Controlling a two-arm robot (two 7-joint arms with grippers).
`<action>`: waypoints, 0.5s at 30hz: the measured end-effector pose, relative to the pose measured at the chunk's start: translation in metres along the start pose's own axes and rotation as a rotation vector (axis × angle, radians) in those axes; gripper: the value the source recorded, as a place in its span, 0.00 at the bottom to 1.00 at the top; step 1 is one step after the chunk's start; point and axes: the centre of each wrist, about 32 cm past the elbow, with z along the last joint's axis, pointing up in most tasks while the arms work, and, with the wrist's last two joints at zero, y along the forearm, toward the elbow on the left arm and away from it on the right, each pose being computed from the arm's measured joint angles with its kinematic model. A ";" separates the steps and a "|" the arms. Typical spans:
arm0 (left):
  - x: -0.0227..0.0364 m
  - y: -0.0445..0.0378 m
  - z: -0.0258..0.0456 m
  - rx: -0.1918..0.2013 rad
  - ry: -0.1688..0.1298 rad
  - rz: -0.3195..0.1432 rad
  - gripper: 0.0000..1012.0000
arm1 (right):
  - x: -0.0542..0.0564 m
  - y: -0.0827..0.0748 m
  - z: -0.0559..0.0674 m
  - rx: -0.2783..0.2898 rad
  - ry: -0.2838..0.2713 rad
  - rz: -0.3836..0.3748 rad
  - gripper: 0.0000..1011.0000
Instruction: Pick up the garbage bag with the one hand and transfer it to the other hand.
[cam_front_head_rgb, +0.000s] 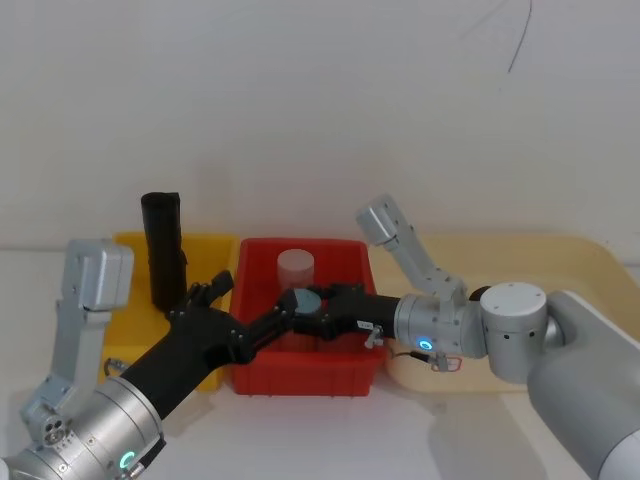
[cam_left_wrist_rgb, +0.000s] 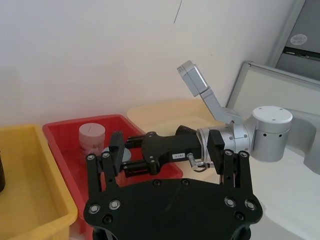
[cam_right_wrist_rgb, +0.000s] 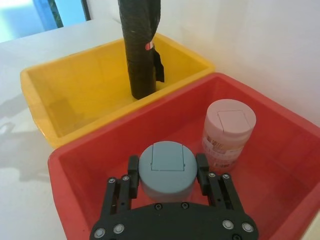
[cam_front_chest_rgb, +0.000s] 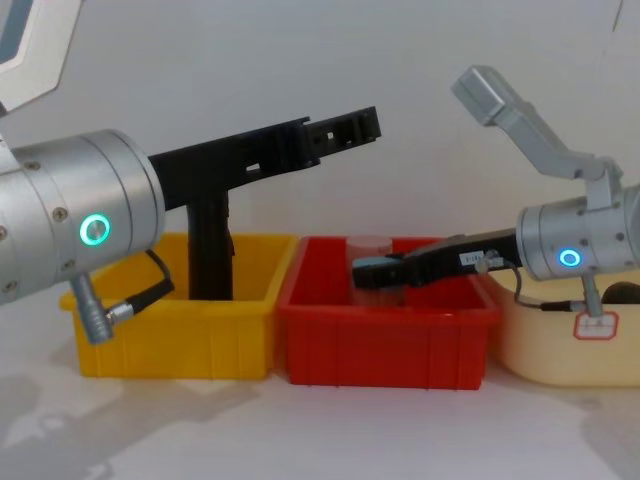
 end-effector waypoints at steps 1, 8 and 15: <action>0.0000 0.0000 0.0000 0.000 0.000 0.000 0.99 | 0.000 0.000 0.000 0.001 -0.001 -0.001 0.65; 0.0000 0.0000 0.0000 0.000 0.000 0.000 0.99 | 0.000 -0.007 0.004 0.026 -0.010 -0.021 0.64; 0.0000 0.0000 0.0000 0.000 0.000 0.000 0.99 | 0.002 -0.023 0.015 0.101 -0.015 -0.065 0.64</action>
